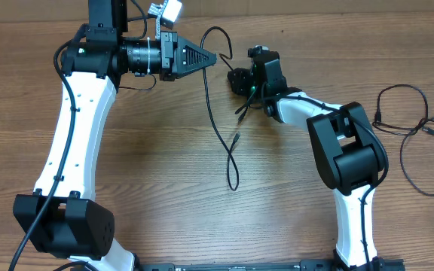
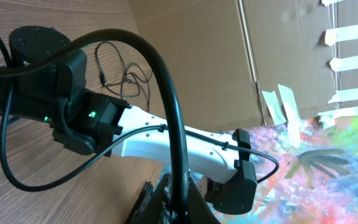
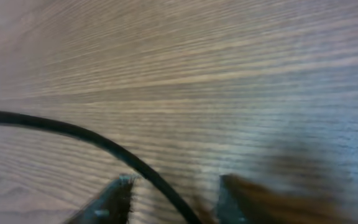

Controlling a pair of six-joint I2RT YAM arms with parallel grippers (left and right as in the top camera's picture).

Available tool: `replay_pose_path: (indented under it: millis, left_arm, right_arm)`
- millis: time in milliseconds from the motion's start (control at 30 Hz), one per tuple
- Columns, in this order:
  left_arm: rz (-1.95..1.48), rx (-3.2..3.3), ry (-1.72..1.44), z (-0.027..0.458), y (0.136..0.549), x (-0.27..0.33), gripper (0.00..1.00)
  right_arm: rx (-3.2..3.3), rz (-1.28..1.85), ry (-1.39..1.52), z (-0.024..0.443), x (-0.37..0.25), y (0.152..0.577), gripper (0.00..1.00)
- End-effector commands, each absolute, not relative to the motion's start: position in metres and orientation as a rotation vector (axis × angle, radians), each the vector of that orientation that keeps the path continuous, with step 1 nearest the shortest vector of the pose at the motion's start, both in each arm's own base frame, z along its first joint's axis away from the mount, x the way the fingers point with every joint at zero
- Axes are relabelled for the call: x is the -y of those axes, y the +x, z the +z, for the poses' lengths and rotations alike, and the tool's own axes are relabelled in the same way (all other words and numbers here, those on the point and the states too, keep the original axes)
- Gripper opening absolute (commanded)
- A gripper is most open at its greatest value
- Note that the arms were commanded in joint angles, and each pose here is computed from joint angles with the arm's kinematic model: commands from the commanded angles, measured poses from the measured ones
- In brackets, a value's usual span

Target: Untangle cables

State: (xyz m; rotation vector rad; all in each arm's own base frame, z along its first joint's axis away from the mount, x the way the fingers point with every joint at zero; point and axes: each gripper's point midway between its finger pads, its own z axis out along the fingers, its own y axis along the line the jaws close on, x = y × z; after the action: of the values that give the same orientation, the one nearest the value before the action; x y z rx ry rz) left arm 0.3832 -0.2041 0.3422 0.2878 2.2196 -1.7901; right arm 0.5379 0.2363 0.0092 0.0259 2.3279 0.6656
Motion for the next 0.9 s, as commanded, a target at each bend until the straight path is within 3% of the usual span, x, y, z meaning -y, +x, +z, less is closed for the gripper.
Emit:
replay_pose_path:
  millis: [0,200,500,867]
  left_arm:
    - [-1.765,-2.192,0.309,0.359,0.378,0.203,0.04]
    - [-1.765,-2.192,0.309,0.359,0.378,0.203,0.04]
    - [-1.662,-2.256,0.229,0.345,0.387,0.199,0.04]
    - [-1.454,-2.342,0.105,0.322,0.405,0.186,0.04]
  right_arm:
    - [-2.473,0.743,0.006,-0.042,-0.245,0.507,0.27]
    - [-2.507,0.769,-0.001,-0.046,-0.248,0.499,0.04]
    - [-2.561,1.044,-0.08,-0.037,-0.271,0.471,0.04]
    - [-2.814,1.178,0.053,-0.039,-0.267,0.419,0.04]
